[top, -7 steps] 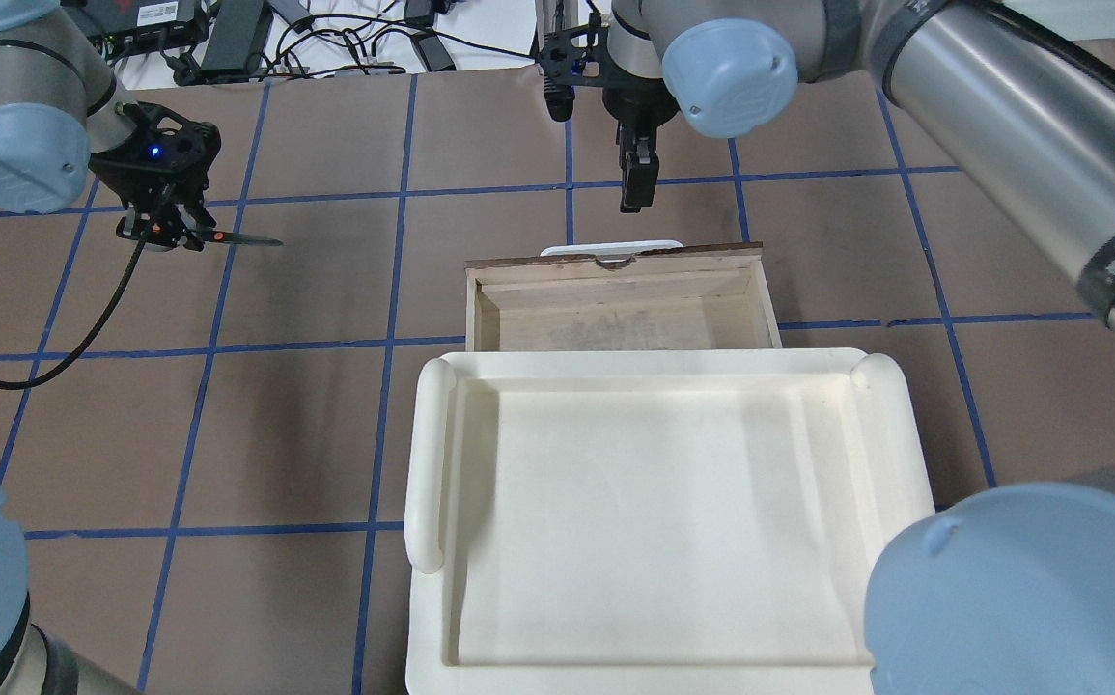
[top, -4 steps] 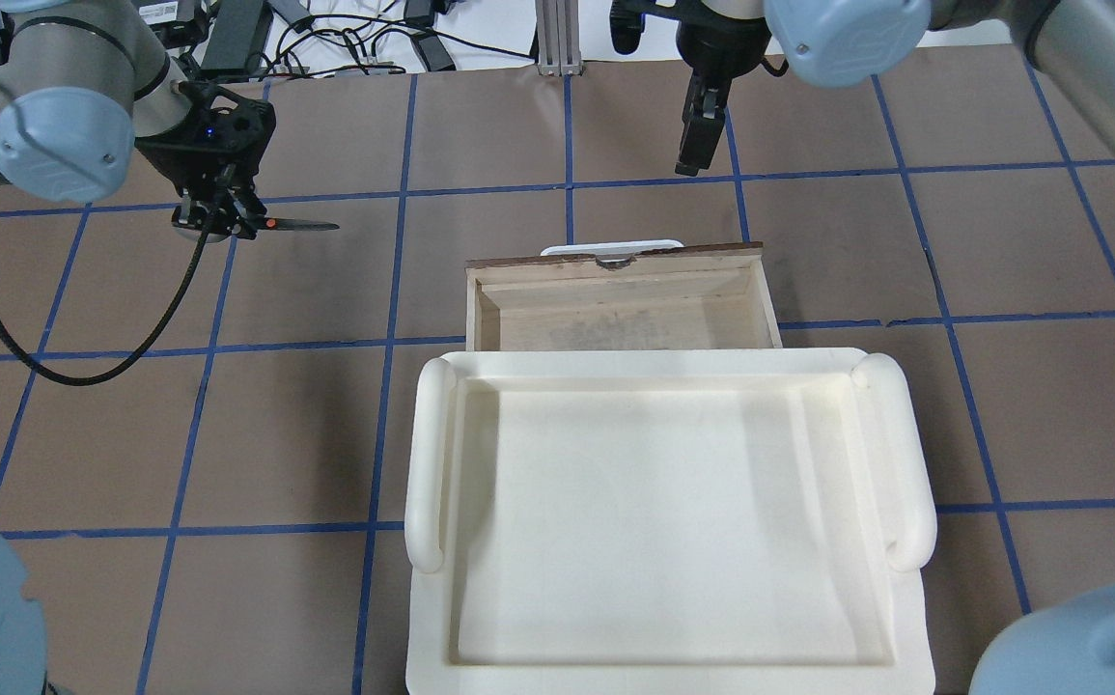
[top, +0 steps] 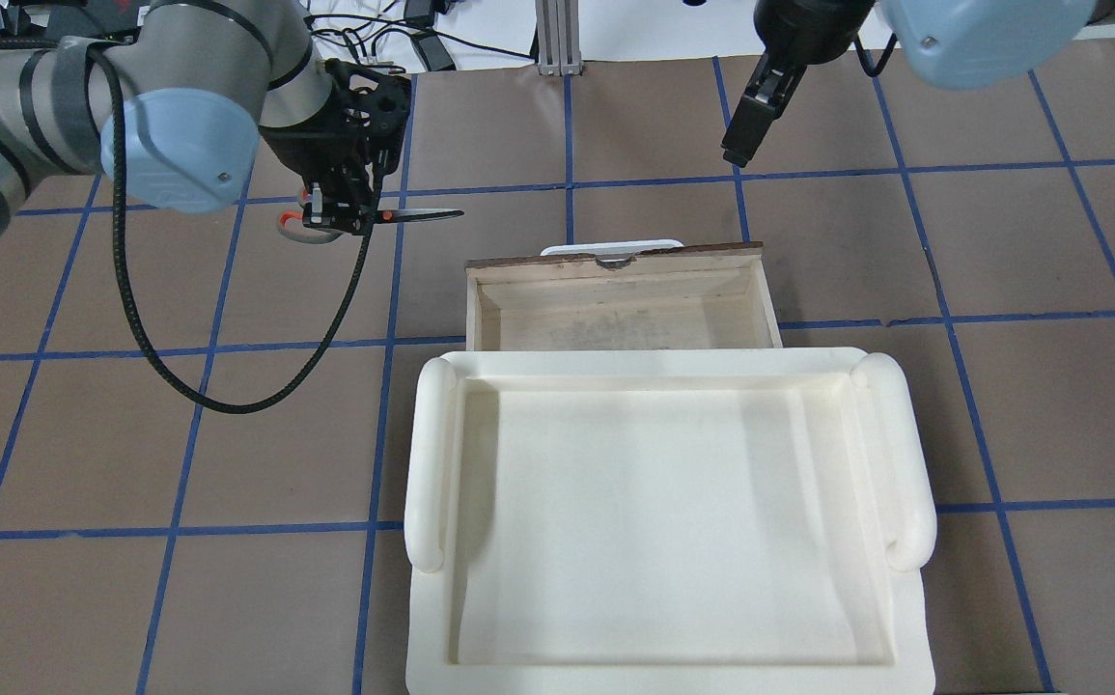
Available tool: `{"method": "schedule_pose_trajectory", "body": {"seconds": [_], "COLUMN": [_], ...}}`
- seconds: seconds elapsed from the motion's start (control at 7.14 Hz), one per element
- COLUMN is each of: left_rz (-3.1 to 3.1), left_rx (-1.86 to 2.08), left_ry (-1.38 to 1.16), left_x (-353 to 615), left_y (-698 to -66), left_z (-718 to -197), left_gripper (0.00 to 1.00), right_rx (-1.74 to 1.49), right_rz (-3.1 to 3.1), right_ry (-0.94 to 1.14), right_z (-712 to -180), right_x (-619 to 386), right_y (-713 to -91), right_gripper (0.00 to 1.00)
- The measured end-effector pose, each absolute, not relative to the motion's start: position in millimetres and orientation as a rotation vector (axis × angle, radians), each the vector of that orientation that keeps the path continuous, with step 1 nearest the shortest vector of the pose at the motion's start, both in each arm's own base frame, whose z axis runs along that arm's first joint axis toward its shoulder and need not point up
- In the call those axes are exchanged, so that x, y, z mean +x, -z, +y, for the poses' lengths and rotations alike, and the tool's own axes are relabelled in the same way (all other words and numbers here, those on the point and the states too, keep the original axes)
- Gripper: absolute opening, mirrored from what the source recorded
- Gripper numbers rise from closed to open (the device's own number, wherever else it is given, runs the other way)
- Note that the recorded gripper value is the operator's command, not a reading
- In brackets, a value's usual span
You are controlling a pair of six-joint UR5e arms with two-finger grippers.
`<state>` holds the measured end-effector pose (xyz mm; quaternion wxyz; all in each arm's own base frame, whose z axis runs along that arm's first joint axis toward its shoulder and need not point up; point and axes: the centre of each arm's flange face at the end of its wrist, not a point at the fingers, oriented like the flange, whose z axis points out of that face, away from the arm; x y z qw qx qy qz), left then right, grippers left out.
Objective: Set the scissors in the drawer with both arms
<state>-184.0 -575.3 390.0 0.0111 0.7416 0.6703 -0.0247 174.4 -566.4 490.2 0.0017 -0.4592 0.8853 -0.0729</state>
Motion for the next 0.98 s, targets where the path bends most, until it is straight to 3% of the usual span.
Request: {"method": "schedule_pose_trajectory", "body": {"seconds": [0.28, 0.98], "left_rz": [2.058, 2.028], "left_rx": [2.347, 2.406], "left_ry": [0.078, 0.046], "left_x": [-241, -349], "left_y": [-398, -384], "left_z": [-546, -487], "left_gripper": [0.00, 0.00], "right_rx": [-1.201, -0.950], "right_rz": [2.875, 2.976], "right_ry": [0.203, 0.184], "right_z": [-547, -526], "right_x": [161, 142], "right_y": [-497, -516], "right_gripper": [1.00, 1.00]}}
